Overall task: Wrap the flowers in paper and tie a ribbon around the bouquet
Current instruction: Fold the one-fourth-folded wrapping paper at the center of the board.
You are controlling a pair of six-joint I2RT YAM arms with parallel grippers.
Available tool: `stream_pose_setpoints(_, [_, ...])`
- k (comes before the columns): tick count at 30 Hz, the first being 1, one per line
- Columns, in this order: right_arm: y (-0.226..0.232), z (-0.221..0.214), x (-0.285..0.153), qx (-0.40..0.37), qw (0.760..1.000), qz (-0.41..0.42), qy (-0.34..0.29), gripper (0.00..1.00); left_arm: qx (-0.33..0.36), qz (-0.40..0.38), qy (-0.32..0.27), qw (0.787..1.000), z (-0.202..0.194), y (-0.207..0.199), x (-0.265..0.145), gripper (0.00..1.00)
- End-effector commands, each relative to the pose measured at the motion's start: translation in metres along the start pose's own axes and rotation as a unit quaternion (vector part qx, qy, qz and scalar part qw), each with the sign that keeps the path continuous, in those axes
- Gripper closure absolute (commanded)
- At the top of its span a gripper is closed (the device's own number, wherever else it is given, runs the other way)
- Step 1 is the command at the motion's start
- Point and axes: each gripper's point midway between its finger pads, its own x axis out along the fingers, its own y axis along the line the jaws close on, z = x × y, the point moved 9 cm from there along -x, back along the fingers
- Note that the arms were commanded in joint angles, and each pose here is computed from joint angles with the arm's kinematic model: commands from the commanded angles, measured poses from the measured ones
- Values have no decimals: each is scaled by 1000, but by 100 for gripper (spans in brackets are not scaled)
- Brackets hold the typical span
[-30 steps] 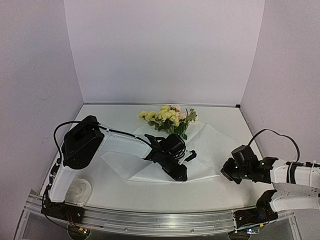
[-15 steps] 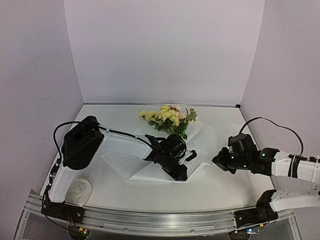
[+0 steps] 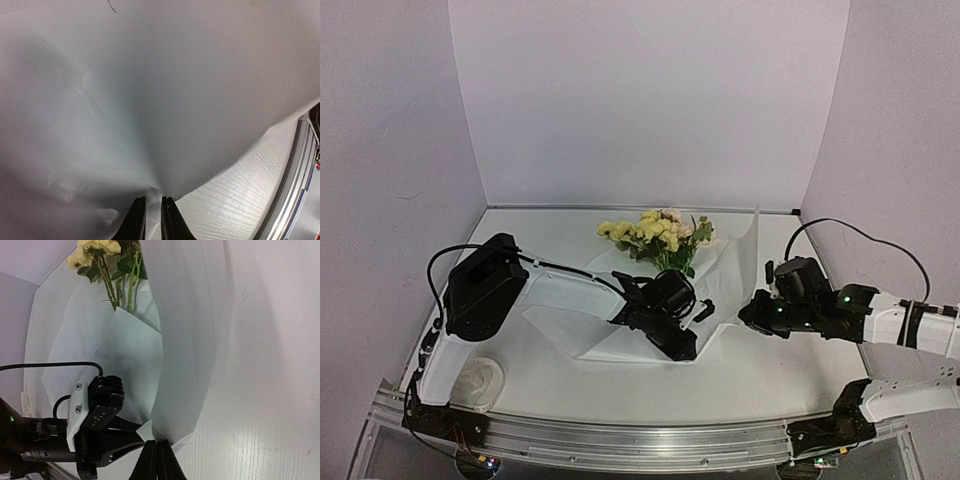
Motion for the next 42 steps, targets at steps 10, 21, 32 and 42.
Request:
stream_pose_setpoints(10, [-8,8,-25,-129,989,-73,9,100,-6,51,47,998,-30,22,20,87])
stream_pose_setpoints(21, [-3,4,-22,-126,989,-60,42,100,53,46,-43,997,12,-1,-22,87])
stream_pose_setpoints(32, [-5,3,-21,-127,989,-65,51,100,100,30,-87,991,35,-13,-30,86])
stream_pose_setpoints(42, [-4,4,-20,-124,988,-72,52,100,159,1,-103,982,37,-30,-23,86])
